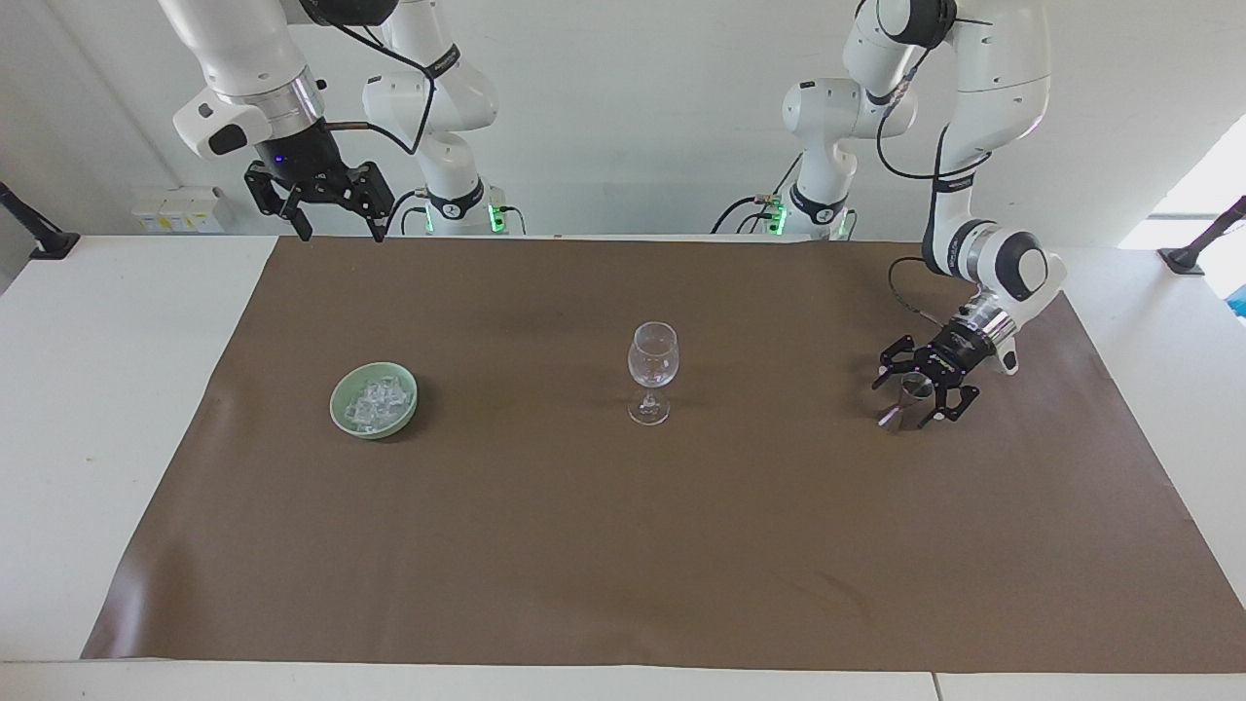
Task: Pour wine and add ice with both arms
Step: 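Lift the silver cup with the left gripper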
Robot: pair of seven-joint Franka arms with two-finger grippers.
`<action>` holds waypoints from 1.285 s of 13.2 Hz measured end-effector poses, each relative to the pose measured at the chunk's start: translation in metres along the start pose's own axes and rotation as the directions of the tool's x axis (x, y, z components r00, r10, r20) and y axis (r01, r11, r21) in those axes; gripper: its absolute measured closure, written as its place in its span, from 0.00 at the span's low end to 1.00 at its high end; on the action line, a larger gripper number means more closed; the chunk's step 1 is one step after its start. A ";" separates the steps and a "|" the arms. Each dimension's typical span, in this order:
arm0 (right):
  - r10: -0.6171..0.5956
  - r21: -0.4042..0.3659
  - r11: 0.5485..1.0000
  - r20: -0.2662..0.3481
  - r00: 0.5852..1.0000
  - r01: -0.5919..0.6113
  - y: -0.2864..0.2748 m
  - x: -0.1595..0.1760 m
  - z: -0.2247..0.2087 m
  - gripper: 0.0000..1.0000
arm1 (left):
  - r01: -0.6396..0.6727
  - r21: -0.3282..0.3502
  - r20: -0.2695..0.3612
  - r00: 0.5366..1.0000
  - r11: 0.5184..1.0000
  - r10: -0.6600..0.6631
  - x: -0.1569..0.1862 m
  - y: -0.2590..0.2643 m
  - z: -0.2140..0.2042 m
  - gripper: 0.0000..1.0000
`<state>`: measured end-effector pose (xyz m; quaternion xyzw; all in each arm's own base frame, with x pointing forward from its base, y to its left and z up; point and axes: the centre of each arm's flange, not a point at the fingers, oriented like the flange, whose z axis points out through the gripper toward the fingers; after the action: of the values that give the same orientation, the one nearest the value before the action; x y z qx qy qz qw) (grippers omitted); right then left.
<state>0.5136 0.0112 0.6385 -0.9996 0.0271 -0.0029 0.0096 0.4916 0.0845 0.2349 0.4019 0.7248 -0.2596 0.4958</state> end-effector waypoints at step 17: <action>0.000 0.000 1.000 0.000 1.000 0.000 0.000 0.000 0.000 0.00 | 0.041 -0.057 0.021 0.999 0.998 -0.040 0.003 -0.001 -0.007 0.78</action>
<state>0.5136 0.0112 0.6385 -0.9996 0.0271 -0.0029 0.0096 0.4864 0.0899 0.2343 0.3702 0.7349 -0.2526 0.5090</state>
